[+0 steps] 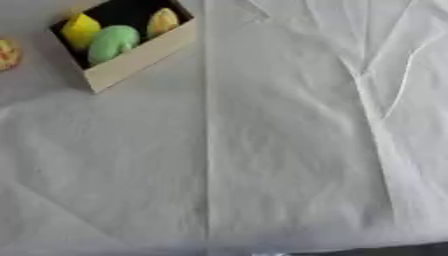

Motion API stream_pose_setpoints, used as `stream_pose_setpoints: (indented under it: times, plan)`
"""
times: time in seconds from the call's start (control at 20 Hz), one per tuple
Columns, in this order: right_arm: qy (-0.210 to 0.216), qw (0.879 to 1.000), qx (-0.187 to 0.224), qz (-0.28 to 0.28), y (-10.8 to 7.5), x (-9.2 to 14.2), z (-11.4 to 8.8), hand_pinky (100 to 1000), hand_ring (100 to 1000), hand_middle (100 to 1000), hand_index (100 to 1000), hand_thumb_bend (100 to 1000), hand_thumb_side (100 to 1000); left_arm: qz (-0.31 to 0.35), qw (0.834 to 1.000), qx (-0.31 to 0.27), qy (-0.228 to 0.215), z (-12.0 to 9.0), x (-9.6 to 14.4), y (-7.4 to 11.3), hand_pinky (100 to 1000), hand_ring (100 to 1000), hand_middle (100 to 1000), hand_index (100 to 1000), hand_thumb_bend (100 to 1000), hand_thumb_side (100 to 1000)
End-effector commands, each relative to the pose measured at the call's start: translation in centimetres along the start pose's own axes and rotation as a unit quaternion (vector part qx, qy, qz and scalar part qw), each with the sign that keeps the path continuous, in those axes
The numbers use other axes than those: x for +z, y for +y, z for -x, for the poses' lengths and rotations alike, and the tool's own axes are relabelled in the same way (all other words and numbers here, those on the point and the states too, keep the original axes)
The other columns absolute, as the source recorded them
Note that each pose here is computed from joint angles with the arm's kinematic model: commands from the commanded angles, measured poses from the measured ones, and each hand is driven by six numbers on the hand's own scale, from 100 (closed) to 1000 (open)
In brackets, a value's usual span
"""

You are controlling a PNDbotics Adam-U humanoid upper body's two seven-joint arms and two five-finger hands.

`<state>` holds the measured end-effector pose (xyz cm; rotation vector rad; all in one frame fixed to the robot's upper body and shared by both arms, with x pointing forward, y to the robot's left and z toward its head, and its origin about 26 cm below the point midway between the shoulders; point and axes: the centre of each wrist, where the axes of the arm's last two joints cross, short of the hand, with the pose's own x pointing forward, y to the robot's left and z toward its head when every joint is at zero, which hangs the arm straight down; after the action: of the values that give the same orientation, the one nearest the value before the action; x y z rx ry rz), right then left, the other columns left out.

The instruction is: Pick up objects on the table and place them in the box.

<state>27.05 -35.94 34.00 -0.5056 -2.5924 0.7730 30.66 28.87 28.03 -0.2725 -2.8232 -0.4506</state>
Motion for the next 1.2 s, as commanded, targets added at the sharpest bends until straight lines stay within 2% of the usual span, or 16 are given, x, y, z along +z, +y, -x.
stream_pose_setpoints:
  times: [0.05, 0.5, 0.75, 0.8, 0.9, 1.0, 1.15, 1.2]
  plan:
    - [-0.029, 0.999, 0.006, 0.015, -1.6, -0.1, -0.8, 929, 815, 849, 918, 100, 485, 0.008, 0.999, -0.039, 0.000, -1.1, -0.4, 1.2, 842, 804, 694, 808, 100, 566]
    - [-0.030, 0.998, -0.017, 0.059, -1.8, 4.4, 0.7, 935, 810, 841, 914, 100, 482, 0.021, 0.988, -0.145, 0.043, -1.8, 0.5, 4.2, 838, 803, 692, 808, 100, 570]
    - [-0.037, 0.996, -0.019, 0.074, -1.3, 6.8, 1.3, 933, 809, 837, 909, 100, 463, 0.062, 0.970, -0.222, 0.074, -1.6, 1.3, 7.0, 831, 802, 694, 812, 100, 591]
    - [-0.040, 0.996, -0.019, 0.076, -1.2, 7.2, 1.4, 931, 809, 836, 909, 100, 457, 0.070, 0.966, -0.237, 0.078, -1.6, 1.5, 7.6, 829, 801, 695, 814, 100, 573]
    - [-0.044, 0.996, -0.019, 0.080, -0.9, 8.0, 1.7, 930, 807, 834, 906, 100, 451, 0.094, 0.951, -0.278, 0.097, -1.6, 1.9, 9.2, 826, 801, 694, 822, 100, 495]
    - [-0.046, 0.995, -0.017, 0.083, -0.6, 8.8, 1.8, 930, 806, 833, 902, 100, 456, 0.127, 0.930, -0.321, 0.125, -1.4, 2.5, 11.0, 821, 802, 699, 837, 100, 337]
    - [-0.042, 0.995, -0.012, 0.090, -0.3, 9.6, 2.0, 934, 805, 833, 900, 100, 466, 0.192, 0.879, -0.395, 0.185, -1.2, 3.2, 14.2, 811, 802, 712, 868, 100, 118]
    - [-0.039, 0.995, -0.011, 0.092, -0.3, 9.8, 2.0, 935, 805, 833, 900, 100, 471, 0.213, 0.861, -0.417, 0.200, -1.2, 3.2, 15.3, 810, 804, 716, 866, 100, 100]
